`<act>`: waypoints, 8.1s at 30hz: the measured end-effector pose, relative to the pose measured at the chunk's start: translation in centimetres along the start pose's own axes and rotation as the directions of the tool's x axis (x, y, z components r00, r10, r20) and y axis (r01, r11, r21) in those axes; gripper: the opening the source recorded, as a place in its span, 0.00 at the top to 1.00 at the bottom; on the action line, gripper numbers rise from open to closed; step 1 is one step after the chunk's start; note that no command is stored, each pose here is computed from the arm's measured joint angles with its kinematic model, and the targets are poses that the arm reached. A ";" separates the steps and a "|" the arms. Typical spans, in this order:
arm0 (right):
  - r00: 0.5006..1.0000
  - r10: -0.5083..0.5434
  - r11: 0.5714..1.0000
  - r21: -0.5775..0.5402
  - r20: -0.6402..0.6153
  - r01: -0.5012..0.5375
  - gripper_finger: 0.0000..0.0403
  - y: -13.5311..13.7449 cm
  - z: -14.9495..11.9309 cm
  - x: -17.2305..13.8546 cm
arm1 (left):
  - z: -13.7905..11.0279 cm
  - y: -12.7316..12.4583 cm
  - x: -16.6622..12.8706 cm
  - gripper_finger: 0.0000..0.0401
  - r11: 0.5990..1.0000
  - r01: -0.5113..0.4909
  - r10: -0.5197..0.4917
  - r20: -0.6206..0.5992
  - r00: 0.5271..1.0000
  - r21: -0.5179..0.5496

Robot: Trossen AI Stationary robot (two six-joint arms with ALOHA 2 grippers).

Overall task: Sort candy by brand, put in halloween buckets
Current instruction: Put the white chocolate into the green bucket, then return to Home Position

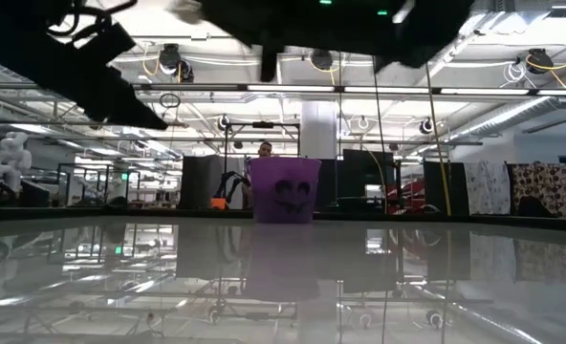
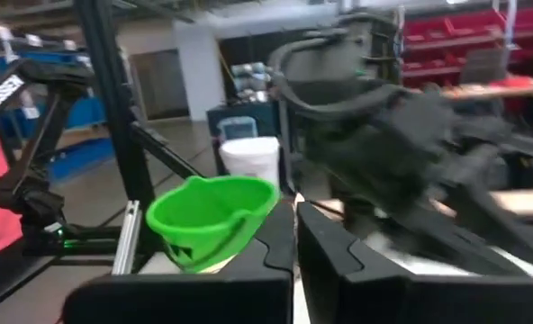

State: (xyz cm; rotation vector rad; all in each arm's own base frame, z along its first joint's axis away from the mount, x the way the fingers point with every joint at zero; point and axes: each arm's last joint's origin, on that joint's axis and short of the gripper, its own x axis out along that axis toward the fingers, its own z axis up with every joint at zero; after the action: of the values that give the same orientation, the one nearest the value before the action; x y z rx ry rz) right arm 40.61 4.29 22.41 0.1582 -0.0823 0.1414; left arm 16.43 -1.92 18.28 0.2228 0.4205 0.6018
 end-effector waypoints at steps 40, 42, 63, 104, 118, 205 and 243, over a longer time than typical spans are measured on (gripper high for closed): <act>0.976 0.075 0.995 -0.081 0.205 -0.060 0.99 4.4 -8.7 19.1 | -0.6 0.1 0.0 0.76 0.999 -0.033 0.033 -0.044 0.998 0.005; 0.977 0.076 0.995 -0.082 0.200 -0.060 0.97 4.4 -8.7 19.1 | -0.6 0.1 0.0 0.76 0.999 -0.034 0.034 -0.043 0.998 0.004; 0.983 0.135 0.985 -0.094 -0.125 -0.147 0.68 4.8 -4.7 19.0 | -0.8 0.1 0.0 0.76 1.000 -0.016 0.017 -0.059 0.998 0.019; 0.539 -0.086 0.985 -0.153 -0.838 -0.080 0.67 0.5 19.4 -0.4 | 6.7 9.4 -7.0 0.76 0.874 0.469 -0.352 0.499 0.792 -0.128; 0.692 -0.061 0.982 -0.167 -0.719 -0.086 0.67 -1.5 17.6 -8.3 | 1.9 7.2 -5.0 0.76 0.825 0.552 -0.386 0.593 0.707 -0.121; 0.949 -0.269 0.962 -0.083 -0.166 0.259 0.67 -2.5 -3.4 -29.8 | -2.1 5.2 -2.8 0.76 0.808 0.574 -0.413 0.571 0.710 -0.130; 0.949 -0.269 0.962 -0.083 -0.166 0.259 0.67 -2.5 -3.4 -29.8 | -2.1 5.2 -2.8 0.76 0.808 0.575 -0.413 0.571 0.710 -0.130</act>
State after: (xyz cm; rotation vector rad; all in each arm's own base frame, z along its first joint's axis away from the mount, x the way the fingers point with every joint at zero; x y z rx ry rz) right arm 11.81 -1.56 15.89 0.0946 0.1110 -0.1155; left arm 10.82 0.79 18.95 -0.0357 -0.1530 0.0373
